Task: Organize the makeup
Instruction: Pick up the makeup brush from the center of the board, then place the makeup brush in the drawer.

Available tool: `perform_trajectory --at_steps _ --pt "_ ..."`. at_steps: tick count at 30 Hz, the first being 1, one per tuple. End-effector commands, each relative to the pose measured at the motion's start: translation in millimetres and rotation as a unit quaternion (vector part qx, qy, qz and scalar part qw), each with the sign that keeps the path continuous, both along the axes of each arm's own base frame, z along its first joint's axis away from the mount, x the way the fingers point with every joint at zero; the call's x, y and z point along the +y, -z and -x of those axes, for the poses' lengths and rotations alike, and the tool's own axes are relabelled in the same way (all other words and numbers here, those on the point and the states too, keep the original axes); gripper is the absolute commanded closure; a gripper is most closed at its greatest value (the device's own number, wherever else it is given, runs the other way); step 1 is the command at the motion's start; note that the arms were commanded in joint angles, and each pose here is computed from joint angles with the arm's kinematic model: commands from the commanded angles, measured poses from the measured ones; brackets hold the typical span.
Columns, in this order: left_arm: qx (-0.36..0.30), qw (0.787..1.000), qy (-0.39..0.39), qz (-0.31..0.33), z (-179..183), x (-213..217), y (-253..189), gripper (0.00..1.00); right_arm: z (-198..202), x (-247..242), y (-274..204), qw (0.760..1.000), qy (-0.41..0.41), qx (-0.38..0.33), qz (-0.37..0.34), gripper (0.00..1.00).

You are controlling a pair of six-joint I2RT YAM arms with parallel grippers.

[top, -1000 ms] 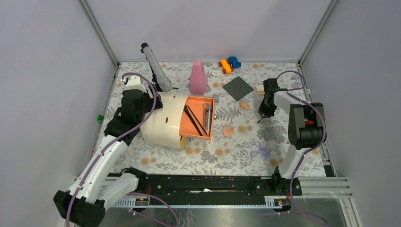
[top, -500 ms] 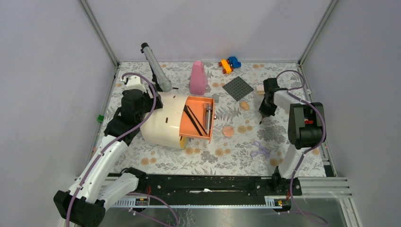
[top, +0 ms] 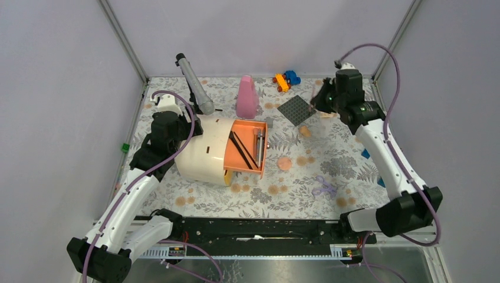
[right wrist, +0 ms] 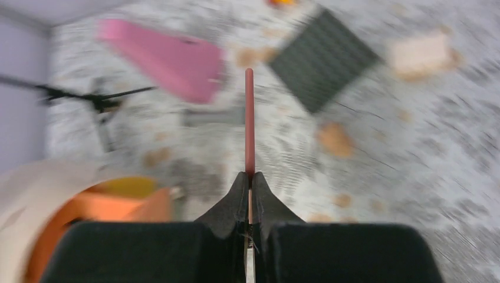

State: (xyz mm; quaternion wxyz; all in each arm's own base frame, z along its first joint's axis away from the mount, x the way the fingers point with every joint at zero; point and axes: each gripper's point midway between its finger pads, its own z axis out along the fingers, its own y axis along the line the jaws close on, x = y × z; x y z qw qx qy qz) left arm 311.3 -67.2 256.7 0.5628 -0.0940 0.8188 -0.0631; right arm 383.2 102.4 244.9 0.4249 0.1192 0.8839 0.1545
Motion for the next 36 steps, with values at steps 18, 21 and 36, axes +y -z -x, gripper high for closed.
perform_trajectory --at_steps 18,21,36 --pt "0.011 1.000 0.009 -0.011 4.1 1.5 5.4 0.24 121.6 254.3 -50.4 0.931 -0.360 -0.013 0.057 1.00" --pt "0.010 1.000 0.008 -0.011 4.2 1.7 4.8 0.24 120.0 253.8 -37.3 0.936 -0.341 -0.003 0.083 1.00" --pt "0.010 1.000 0.009 -0.010 4.7 1.5 4.6 0.24 126.9 246.7 -1.7 0.929 -0.341 0.045 0.140 0.99"
